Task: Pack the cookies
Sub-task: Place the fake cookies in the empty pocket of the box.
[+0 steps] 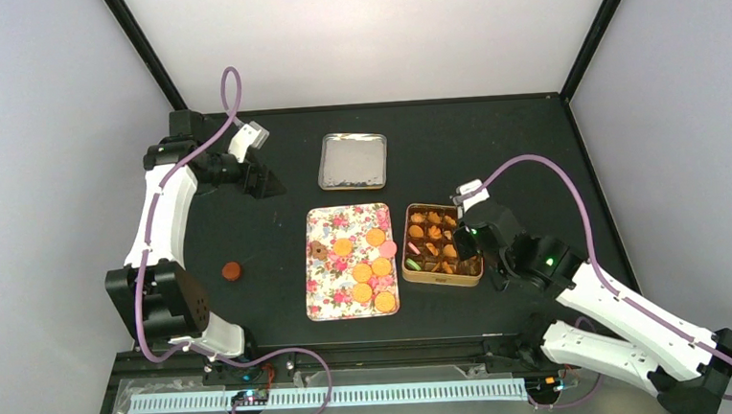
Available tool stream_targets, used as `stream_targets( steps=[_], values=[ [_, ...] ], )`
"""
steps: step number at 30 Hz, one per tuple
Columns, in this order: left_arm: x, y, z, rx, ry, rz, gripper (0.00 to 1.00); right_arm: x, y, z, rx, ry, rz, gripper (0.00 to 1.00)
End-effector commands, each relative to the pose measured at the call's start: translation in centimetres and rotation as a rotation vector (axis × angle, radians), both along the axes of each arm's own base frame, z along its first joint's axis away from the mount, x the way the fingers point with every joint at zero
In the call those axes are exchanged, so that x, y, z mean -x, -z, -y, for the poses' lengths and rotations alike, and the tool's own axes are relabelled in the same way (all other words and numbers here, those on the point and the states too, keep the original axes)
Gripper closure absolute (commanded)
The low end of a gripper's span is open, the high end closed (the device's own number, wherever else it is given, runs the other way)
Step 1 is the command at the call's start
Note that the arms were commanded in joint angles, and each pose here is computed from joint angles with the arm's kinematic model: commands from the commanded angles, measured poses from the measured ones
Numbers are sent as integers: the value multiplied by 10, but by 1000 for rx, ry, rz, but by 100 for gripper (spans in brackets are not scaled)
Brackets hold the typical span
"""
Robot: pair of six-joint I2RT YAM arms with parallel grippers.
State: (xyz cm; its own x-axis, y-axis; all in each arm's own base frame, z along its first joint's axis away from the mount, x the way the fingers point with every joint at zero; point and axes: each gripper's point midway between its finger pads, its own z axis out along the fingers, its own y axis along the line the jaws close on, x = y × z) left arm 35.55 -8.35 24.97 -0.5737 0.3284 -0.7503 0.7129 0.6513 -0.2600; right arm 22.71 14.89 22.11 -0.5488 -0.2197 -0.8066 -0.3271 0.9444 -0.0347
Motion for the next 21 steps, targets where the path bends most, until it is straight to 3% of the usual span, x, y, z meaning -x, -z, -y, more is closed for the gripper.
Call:
stream_targets(
  steps=[1, 6, 16, 21],
  values=[
    [0, -11, 1, 11, 18, 27, 1, -3, -4, 5, 25, 9, 35, 96],
    [0, -12, 1, 10, 19, 32, 1, -5, -6, 4, 43, -10, 57, 92],
    [1, -16, 0, 7, 19, 41, 1, -2, -4, 0, 32, -39, 47, 73],
    [1, -18, 1, 10, 23, 51, 1, -1, -7, 1, 25, -39, 55, 71]
  ],
)
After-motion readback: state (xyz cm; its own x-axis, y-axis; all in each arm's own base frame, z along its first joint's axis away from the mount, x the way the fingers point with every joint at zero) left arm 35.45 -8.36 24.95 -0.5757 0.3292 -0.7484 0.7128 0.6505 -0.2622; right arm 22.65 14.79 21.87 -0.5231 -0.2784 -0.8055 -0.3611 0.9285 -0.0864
